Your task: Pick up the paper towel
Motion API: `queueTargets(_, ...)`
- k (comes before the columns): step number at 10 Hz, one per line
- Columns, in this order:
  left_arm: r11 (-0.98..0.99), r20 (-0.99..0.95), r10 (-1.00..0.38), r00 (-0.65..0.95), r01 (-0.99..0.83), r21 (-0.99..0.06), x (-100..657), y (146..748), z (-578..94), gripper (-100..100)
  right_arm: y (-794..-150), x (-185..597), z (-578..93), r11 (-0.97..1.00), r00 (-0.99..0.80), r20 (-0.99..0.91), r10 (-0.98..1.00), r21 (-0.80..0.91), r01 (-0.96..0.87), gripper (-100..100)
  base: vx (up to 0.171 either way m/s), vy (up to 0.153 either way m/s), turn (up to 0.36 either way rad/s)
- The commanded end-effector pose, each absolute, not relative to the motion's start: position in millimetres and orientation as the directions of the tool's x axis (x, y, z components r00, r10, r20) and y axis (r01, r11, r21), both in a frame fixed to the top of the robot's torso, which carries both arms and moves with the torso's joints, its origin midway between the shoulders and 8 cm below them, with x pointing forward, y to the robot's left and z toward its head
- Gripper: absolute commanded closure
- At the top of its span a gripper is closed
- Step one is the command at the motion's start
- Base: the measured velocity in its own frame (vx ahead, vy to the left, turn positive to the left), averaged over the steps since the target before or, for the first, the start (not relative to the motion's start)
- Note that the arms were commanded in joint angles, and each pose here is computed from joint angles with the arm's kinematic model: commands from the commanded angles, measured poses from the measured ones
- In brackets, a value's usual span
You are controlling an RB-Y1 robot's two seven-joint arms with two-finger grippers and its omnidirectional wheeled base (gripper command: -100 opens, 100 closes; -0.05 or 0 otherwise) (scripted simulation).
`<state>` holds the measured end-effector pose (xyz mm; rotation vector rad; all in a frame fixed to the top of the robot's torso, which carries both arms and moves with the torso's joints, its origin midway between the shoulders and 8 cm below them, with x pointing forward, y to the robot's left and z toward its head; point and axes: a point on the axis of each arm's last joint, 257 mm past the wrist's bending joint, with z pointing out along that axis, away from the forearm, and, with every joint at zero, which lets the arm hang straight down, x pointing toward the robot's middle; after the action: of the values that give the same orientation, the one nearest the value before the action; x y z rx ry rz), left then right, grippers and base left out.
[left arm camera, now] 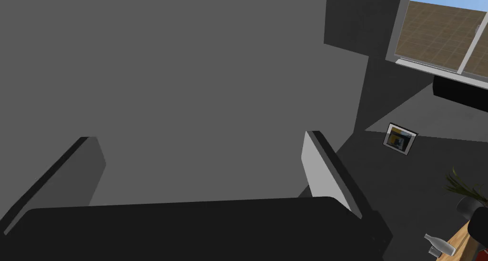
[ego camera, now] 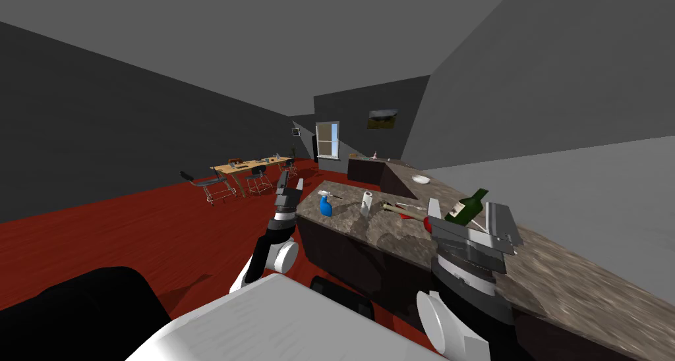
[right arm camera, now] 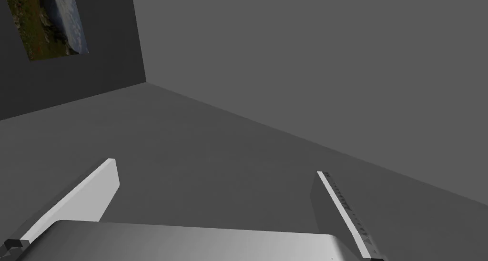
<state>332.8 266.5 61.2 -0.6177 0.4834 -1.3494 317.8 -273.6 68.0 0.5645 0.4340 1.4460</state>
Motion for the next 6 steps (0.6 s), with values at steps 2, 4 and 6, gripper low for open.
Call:
queueTargets(2,0.105,0.029,-0.986,0.165,0.743,-0.661,332.8,266.5,61.2,0,-269.8,327.8,56.4,0.079,0.092,-0.012,0.996,0.635,-0.768,-100,-0.034,0.055,0.021)
queueTargets(4,0.105,0.029,-0.986,0.165,0.743,-0.661,332.8,266.5,61.2,0,-269.5,340.7,39.2,0.139,0.110,-0.085,0.990,0.674,-0.725,-100,-0.070,0.121,0.028)
queueTargets(6,0.105,0.029,-0.986,0.165,0.743,-0.661,332.9,266.5,61.2,0,-272.9,356.4,15.6,0.216,0.136,-0.169,0.976,0.715,-0.665,-100,-0.091,0.165,0.032)
